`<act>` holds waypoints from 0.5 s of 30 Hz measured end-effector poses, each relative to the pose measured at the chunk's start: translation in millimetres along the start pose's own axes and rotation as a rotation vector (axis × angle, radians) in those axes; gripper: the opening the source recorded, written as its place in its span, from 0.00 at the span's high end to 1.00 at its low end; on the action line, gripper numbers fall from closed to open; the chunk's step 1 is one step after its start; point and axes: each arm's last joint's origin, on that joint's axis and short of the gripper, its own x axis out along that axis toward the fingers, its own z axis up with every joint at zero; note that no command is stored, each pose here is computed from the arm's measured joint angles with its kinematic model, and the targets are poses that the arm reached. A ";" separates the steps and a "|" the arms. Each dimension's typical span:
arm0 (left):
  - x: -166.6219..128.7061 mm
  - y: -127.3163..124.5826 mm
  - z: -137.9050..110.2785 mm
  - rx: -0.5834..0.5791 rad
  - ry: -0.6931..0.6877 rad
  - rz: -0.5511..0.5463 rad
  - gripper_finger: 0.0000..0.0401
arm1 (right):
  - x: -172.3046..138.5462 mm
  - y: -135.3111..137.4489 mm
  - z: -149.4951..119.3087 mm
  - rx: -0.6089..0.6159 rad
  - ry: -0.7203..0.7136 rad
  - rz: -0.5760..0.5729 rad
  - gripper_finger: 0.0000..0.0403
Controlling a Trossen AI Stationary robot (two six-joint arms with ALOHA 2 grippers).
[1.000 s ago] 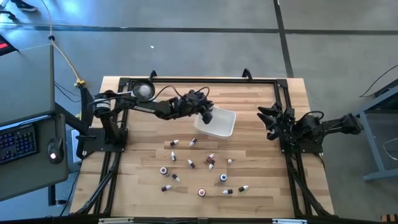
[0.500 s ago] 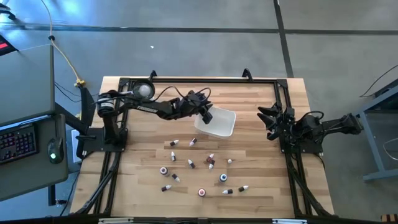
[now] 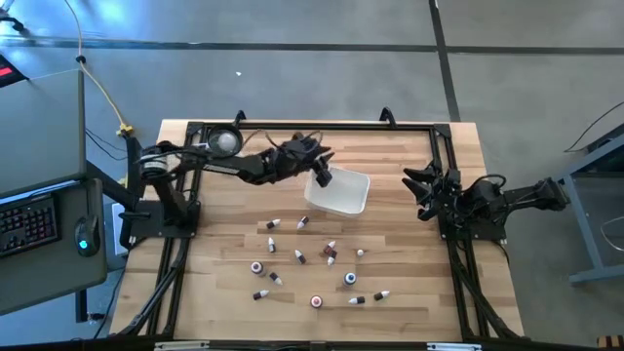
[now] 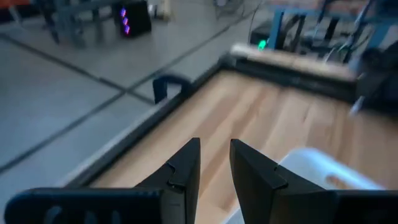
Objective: Pick & Place food coloring
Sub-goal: Put the big blue food coloring bottle into the white bin
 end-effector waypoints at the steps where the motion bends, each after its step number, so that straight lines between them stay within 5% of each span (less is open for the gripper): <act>1: -6.6 1.2 8.3 0.007 -0.014 -0.018 0.78 | 0.0 0.3 -0.4 -0.002 0.005 0.011 0.58; 9: -87.6 16.6 73.6 0.006 -0.073 -0.273 0.78 | -0.1 13.5 10.0 -0.032 -0.080 0.389 0.58; 15: -164.8 35.5 94.8 0.019 -0.015 -0.465 0.78 | 25.1 25.8 10.0 -0.077 0.037 0.330 0.61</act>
